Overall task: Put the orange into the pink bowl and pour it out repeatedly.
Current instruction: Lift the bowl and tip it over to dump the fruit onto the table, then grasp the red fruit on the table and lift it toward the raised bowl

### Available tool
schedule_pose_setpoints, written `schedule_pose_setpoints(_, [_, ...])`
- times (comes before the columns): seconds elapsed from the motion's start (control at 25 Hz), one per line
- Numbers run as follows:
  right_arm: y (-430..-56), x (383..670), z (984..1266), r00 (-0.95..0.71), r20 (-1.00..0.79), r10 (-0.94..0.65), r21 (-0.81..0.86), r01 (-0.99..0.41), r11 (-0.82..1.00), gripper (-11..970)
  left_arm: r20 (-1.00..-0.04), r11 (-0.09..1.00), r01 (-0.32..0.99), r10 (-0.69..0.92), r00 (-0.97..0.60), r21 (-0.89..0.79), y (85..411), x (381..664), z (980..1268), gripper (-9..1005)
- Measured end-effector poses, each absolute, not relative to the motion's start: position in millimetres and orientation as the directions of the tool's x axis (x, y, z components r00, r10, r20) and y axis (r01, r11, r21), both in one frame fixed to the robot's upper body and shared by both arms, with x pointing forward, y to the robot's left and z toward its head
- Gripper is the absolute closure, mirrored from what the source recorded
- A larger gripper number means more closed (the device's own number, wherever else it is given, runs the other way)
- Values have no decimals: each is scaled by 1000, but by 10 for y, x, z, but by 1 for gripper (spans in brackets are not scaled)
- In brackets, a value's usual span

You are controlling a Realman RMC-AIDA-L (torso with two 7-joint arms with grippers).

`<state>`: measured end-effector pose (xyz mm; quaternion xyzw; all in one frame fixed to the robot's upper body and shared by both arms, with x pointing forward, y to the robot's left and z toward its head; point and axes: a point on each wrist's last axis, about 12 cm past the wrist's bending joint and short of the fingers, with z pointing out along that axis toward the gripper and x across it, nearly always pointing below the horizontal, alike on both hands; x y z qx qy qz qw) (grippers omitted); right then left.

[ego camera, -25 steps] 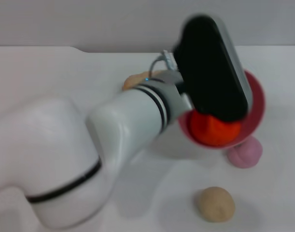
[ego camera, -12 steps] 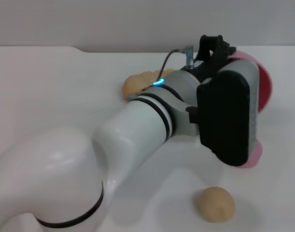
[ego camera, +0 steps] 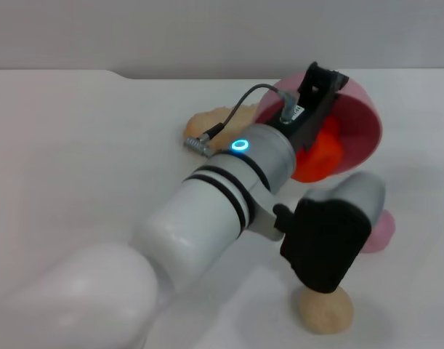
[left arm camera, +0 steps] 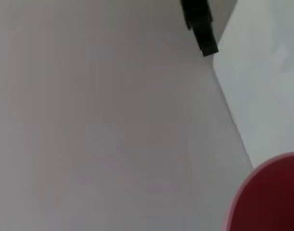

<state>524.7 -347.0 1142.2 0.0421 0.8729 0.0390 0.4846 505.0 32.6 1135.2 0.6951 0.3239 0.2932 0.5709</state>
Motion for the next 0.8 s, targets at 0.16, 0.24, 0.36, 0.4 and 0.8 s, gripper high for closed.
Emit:
schedule_pose_setpoints(0.16, [-3448, 5267, 11407, -533, -839, 109, 111, 28, 993, 462, 115, -175, 41, 787, 606, 984, 349, 5056, 11337, 950])
schedule_pose_setpoints(0.24, [-3447, 5274, 11395, -538, -836, 109, 112, 28, 993, 460, 136, -185, 19, 787, 601, 983, 352, 5049, 11339, 950])
schedule_pose_setpoints(0.36, [-3448, 5284, 11385, -542, -833, 110, 113, 27, 993, 458, 154, -195, 4, 788, 597, 981, 363, 5051, 11324, 950])
schedule_pose_setpoints(0.4, [-3444, 5287, 11381, -544, -832, 109, 114, 26, 993, 457, 154, -195, 4, 788, 597, 981, 363, 5051, 11324, 950])
schedule_pose_setpoints(0.8, [-3438, 5283, 11341, -561, -820, 111, 117, 24, 993, 449, 90, -133, 30, 802, 590, 991, 365, 5070, 11308, 950])
